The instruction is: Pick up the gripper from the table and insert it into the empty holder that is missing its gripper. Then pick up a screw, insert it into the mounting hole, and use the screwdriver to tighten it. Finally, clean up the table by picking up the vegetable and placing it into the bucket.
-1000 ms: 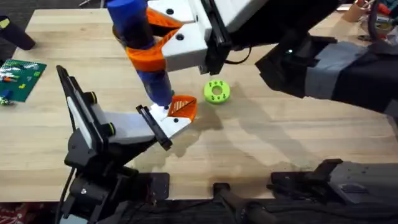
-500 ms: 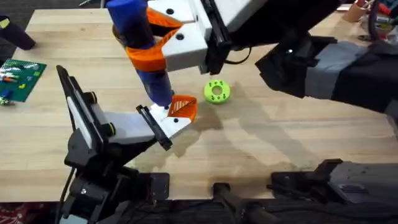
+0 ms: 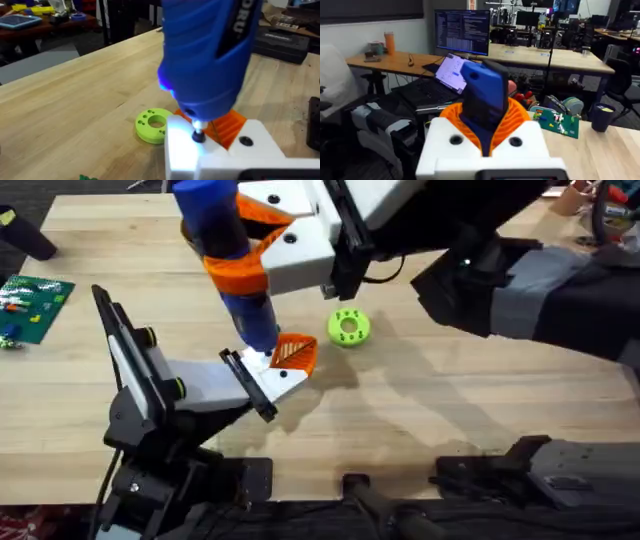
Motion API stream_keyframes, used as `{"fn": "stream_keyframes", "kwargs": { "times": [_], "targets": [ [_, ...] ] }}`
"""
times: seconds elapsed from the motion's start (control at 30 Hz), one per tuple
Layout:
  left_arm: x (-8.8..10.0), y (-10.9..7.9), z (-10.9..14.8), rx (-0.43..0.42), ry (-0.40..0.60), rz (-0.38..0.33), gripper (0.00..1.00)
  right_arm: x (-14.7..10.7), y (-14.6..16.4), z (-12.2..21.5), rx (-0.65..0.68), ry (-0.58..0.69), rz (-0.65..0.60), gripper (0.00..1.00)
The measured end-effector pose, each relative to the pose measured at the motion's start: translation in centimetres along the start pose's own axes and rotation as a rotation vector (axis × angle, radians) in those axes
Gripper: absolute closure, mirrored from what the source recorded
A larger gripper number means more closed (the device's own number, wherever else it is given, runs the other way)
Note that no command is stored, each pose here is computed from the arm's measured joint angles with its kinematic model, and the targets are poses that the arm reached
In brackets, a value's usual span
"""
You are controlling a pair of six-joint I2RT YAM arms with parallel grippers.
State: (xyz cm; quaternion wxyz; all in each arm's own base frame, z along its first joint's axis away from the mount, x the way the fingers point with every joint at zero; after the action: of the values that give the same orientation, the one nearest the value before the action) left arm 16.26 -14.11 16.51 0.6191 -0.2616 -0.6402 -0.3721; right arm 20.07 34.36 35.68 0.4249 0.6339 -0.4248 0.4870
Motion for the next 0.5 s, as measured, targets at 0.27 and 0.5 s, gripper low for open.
{"fn": "stream_keyframes", "kwargs": {
  "times": [0.27, 0.5],
  "targets": [
    [0.01, -0.05, 0.00, -0.003, -0.001, 0.000, 0.992, 0.03, -0.01, 0.04, 0.000, 0.000, -0.016, 0.941],
    [0.02, -0.09, 0.00, -0.006, -0.001, 0.000, 0.992, 0.04, -0.01, 0.04, 0.000, -0.001, -0.017, 0.941]
  ]
}}
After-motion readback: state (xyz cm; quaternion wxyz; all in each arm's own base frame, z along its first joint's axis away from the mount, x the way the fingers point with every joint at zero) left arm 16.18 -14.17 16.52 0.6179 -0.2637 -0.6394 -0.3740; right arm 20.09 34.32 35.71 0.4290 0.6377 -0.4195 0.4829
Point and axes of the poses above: each hand's point on the last joint's axis, 136 mm out from that joint toward the fingers, its own z axis back along the fingers, its own y axis along the line the jaws close on, x = y × z, the point moved 2 cm from there along z, back along the fingers, and after that the axes turned 11 degrees about -z, right-handed, at the moved point
